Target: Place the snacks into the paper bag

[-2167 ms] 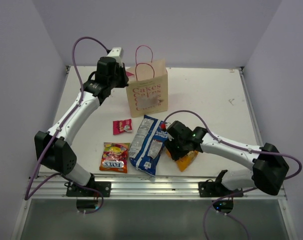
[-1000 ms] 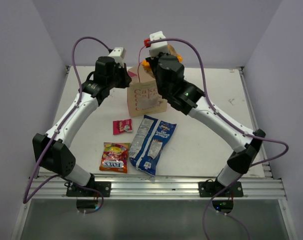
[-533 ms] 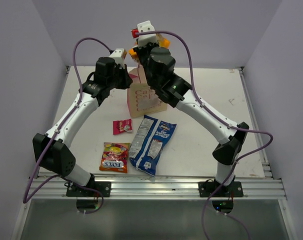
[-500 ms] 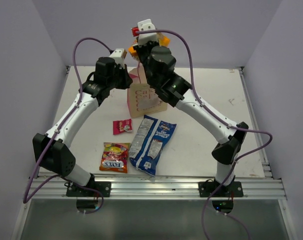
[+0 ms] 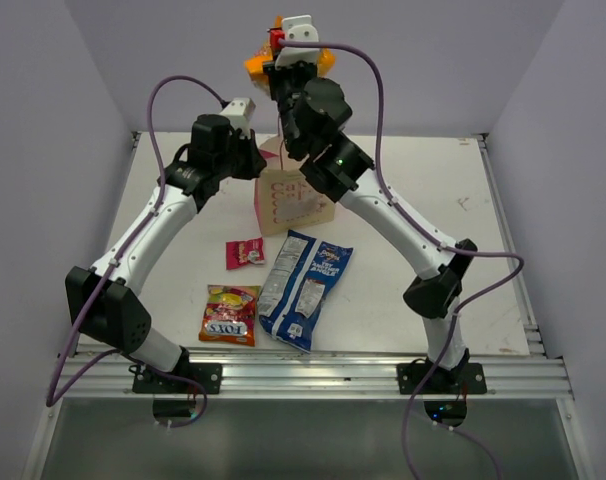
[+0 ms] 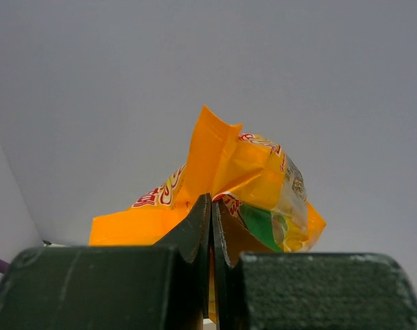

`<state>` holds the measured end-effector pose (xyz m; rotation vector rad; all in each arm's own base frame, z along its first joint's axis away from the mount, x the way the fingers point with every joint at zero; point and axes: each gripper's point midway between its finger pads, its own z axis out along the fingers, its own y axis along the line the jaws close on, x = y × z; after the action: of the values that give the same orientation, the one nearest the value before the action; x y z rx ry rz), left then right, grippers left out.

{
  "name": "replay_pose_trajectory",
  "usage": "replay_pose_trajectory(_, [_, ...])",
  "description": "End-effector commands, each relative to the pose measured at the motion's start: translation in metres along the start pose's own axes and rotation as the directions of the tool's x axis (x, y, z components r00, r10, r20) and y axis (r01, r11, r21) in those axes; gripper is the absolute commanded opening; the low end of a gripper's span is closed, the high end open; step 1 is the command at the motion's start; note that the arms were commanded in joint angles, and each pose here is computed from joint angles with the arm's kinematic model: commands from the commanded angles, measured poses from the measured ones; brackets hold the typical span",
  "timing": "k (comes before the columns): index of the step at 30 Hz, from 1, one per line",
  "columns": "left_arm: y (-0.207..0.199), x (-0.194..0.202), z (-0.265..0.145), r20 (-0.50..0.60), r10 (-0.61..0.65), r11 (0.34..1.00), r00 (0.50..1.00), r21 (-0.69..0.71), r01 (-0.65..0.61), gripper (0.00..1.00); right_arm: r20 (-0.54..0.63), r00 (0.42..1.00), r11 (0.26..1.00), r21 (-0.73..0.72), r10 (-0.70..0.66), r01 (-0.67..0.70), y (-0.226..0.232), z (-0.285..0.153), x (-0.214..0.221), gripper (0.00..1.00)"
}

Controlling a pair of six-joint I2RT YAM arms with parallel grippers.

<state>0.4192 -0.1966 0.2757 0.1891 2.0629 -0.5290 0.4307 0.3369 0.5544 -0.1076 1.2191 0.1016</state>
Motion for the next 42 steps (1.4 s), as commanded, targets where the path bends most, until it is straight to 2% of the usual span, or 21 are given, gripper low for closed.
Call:
replay_pose_trajectory(1, [-0.004,-0.001,-0.006,-0.001,0.024,0.999,1.0,0.024,-0.024,0.0,0.086,0.986,0.989,0.013,0.146,-0.148,-0.011,-0.004,-0.034,0.0])
replay_pose_trajectory(2, [-0.004,-0.001,-0.005,-0.001,0.027,0.999,1.0,0.026,-0.027,0.0,0.056,0.987,0.988,0.007,0.154,-0.154,-0.006,-0.006,-0.019,0.0])
replay_pose_trajectory(12, [-0.004,0.002,0.0,-0.012,0.028,0.999,1.0,0.031,-0.027,0.0,-0.016,0.991,0.99,0.044,0.133,-0.132,-0.019,-0.029,0.004,0.0])
replay_pose_trajectory(23, [0.0,0.001,0.0,-0.012,0.034,0.999,0.999,0.014,-0.034,0.0,-0.139,0.987,0.994,0.085,0.085,-0.074,-0.03,-0.057,0.066,0.0])
replay_pose_trajectory(35, [0.011,0.003,-0.005,-0.016,0.044,0.998,0.999,-0.05,-0.045,0.0,-0.237,0.969,0.997,0.013,0.073,-0.072,0.006,-0.054,0.119,0.0])
replay_pose_trajectory(36, [0.014,0.002,-0.005,-0.015,0.044,0.997,0.999,-0.065,-0.045,0.0,-0.246,0.967,0.998,0.006,0.063,-0.064,0.006,-0.054,0.122,0.02])
replay_pose_trajectory(37, [0.015,0.003,-0.006,-0.015,0.042,0.997,0.999,-0.07,-0.043,0.0,-0.252,0.966,0.998,-0.011,0.055,-0.06,0.01,-0.055,0.125,0.15])
replay_pose_trajectory(39, [0.019,0.005,-0.006,-0.02,0.037,0.995,0.999,-0.09,-0.038,0.0,-0.265,0.964,0.999,-0.02,0.037,-0.043,0.01,-0.055,0.126,0.5])
replay_pose_trajectory(42, [0.024,0.006,-0.008,-0.017,0.027,0.993,0.999,-0.117,-0.029,0.0,-0.247,0.968,0.999,-0.028,0.035,-0.043,0.006,-0.055,0.111,0.64])
